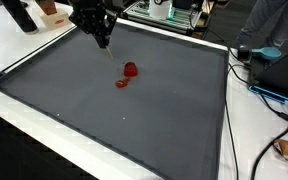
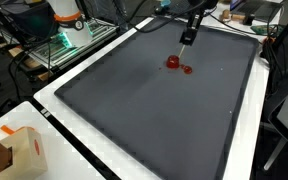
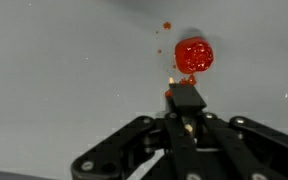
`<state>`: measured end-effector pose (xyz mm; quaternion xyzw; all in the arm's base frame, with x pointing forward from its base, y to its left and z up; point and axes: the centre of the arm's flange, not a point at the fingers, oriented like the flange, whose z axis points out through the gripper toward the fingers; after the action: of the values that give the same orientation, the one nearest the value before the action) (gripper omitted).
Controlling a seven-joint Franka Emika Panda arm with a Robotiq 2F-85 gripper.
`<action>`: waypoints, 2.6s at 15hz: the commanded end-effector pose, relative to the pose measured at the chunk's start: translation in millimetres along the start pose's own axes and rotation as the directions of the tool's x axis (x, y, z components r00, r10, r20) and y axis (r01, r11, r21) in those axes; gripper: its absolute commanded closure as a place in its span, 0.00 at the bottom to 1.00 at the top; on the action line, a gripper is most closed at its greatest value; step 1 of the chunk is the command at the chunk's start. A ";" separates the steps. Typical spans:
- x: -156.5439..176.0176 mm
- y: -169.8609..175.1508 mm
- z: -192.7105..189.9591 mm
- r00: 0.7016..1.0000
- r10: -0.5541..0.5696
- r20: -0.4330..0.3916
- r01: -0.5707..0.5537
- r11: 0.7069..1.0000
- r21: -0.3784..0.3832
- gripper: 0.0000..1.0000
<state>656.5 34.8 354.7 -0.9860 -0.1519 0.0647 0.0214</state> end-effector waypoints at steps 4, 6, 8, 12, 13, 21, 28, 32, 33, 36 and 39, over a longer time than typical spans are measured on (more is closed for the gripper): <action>-37.4 29.0 32.6 0.997 -0.040 -0.061 0.049 0.987 0.154 0.97; -48.2 37.1 44.7 0.995 -0.048 -0.090 0.066 0.977 0.203 0.97; -56.8 43.3 54.1 0.992 -0.052 -0.116 0.079 0.968 0.239 0.97; -71.6 50.9 68.8 0.982 -0.062 -0.180 0.115 0.947 0.301 0.97; -74.2 51.9 71.7 0.980 -0.065 -0.190 0.125 0.939 0.320 0.97; -87.1 56.8 93.3 0.972 -0.066 -0.226 0.155 0.902 0.403 0.97; -82.5 53.4 107.3 0.977 -0.073 -0.202 0.152 0.900 0.409 0.97; -77.5 50.0 113.6 0.980 -0.081 -0.182 0.150 0.899 0.412 0.97; -75.7 48.5 115.6 0.981 -0.085 -0.176 0.152 0.897 0.414 0.97; -71.3 44.8 122.9 0.983 -0.092 -0.156 0.150 0.896 0.417 0.97; -67.6 41.1 131.2 0.985 -0.097 -0.140 0.148 0.894 0.422 0.97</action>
<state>585.3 -26.9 240.4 -0.9470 -0.1942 0.0263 0.2545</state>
